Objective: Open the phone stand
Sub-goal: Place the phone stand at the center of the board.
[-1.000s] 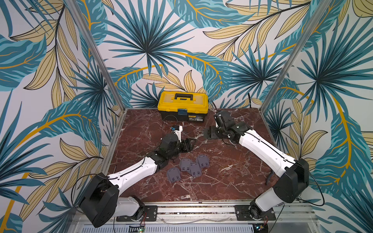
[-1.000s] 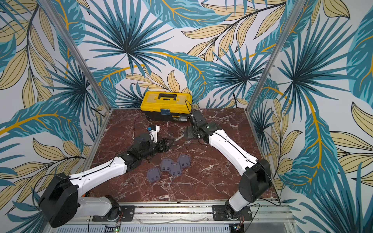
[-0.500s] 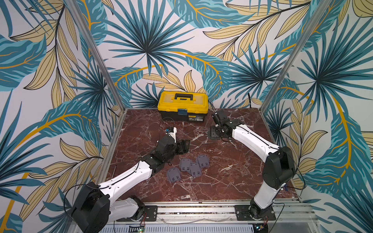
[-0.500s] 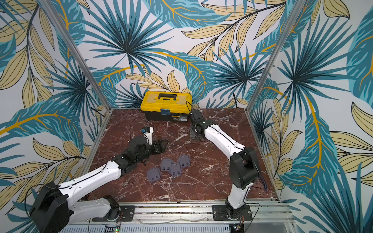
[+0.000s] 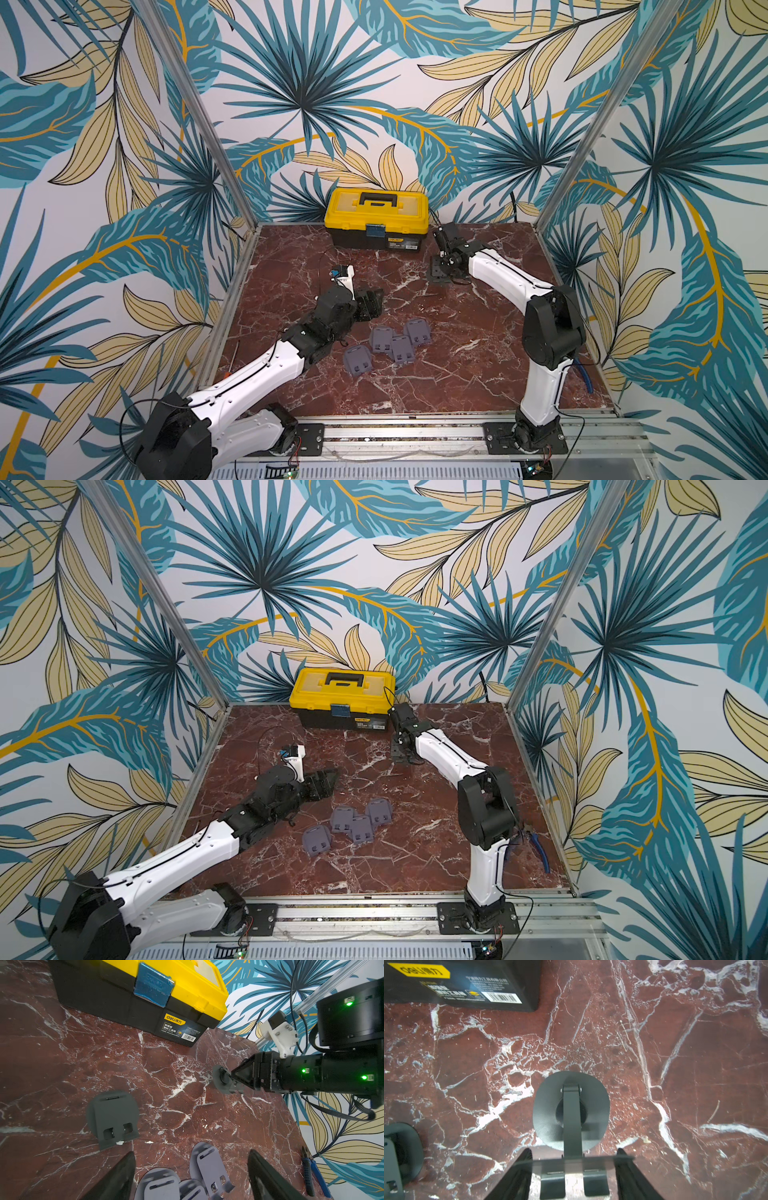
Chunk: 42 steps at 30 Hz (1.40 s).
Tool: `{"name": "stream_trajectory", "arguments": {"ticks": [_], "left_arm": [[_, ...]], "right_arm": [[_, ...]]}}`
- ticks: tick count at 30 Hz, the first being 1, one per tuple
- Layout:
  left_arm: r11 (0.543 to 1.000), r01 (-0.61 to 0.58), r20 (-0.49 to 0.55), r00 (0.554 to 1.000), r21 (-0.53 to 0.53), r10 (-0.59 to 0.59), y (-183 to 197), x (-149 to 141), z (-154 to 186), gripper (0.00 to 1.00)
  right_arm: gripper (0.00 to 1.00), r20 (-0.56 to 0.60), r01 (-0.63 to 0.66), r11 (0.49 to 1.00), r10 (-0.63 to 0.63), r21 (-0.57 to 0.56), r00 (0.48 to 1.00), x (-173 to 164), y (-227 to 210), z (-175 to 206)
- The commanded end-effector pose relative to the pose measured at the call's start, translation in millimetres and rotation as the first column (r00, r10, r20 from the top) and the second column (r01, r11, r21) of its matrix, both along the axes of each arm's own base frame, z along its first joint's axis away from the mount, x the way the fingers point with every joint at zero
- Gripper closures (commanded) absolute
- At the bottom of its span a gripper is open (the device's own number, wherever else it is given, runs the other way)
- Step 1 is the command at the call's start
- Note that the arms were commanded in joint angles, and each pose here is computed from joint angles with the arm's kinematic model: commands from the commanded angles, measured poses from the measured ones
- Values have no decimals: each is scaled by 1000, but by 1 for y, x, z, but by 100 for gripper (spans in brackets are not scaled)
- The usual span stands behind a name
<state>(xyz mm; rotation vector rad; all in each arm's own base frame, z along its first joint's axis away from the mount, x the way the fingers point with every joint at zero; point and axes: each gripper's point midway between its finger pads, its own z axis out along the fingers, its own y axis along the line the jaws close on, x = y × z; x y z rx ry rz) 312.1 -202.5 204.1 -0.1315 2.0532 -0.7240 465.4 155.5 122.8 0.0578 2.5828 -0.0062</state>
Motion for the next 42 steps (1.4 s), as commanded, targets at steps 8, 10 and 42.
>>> {"name": "stream_trajectory", "arguments": {"ticks": [8,10,42], "left_arm": [[998,-52,20,998,20,51,17,-4,1,13],[998,-52,20,998,20,52,17,-3,2,13],[998,-65,19,998,25,65,21,-4,1,13]], "right_arm": [[60,17,-27,1000,27,9,1000,26,10,-5],[60,17,-26,1000,26,10,1000,28,10,-6],[52,-59,-38,999,40,39,997,38,22,-44]]}}
